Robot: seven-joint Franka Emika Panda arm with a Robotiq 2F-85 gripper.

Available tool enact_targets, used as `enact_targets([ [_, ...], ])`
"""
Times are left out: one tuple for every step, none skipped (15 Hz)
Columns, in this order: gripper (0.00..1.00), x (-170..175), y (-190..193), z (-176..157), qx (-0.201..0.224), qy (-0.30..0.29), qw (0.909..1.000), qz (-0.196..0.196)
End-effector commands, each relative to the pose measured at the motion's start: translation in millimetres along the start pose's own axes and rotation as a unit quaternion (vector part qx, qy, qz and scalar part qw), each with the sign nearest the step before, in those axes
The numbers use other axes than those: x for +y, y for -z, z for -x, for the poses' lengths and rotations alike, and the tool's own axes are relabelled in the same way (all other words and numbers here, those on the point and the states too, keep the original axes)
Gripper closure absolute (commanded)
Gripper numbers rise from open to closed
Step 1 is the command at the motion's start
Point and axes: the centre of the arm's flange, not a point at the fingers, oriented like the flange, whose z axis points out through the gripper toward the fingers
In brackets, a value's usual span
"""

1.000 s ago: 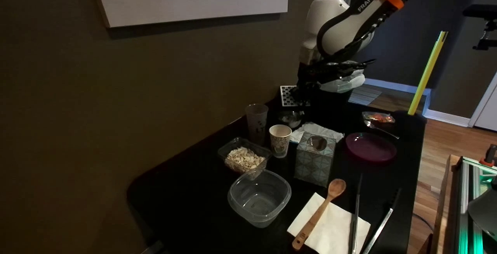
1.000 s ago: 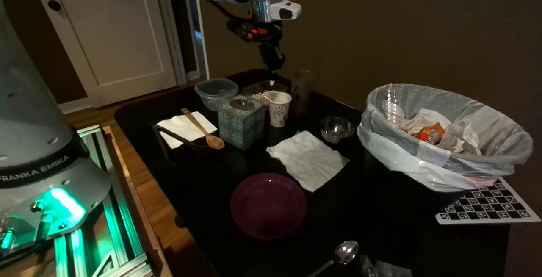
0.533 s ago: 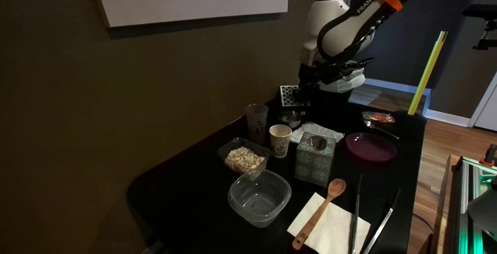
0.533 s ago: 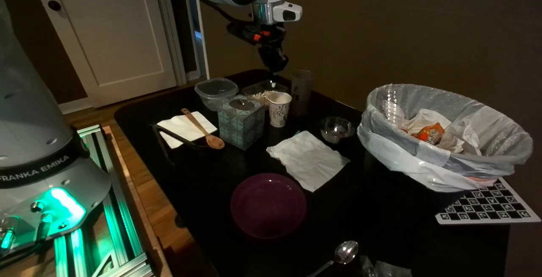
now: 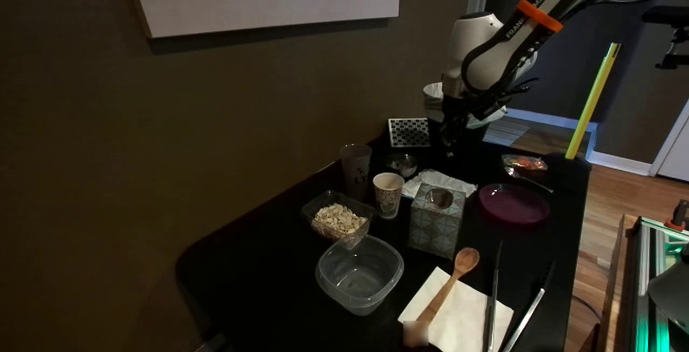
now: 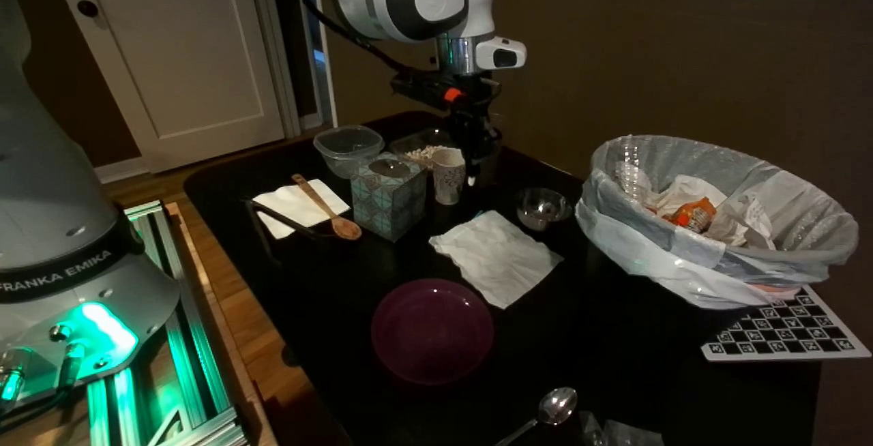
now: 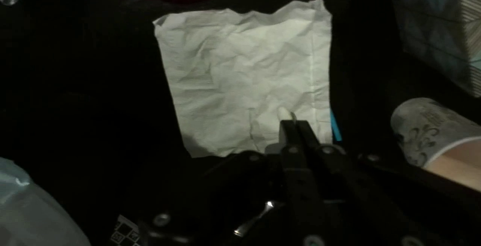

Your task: Put the popcorn on the paper towel then fold it and put it into the bin

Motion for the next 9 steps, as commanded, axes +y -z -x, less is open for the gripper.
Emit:
enact_targets([
  [0.99,26.4,-30.9,15.5,0.013,-0.008,0.9997,0.021],
  [0.99,32.1,-40.7,16.6,0.02,-0.012,0.9994,0.024],
  [0.99,35.3,-49.3,17.5,0.028,-0.017,0.9992,0.022],
  [0.99,36.4,-59.3,18.3,0.036,-0.023,0.9988,0.023],
  [0.99,37.3,-68.2,19.7,0.04,-0.027,0.9986,0.023],
  [0.99,36.4,-77.8,21.2,0.049,-0.028,0.998,0.028],
  [0.99,35.1,-85.6,22.4,0.055,-0.032,0.9977,0.024],
  [0.99,33.2,-93.8,22.3,0.062,-0.035,0.9971,0.024],
  [0.99,32.1,-101.4,22.3,0.068,-0.04,0.9966,0.022],
])
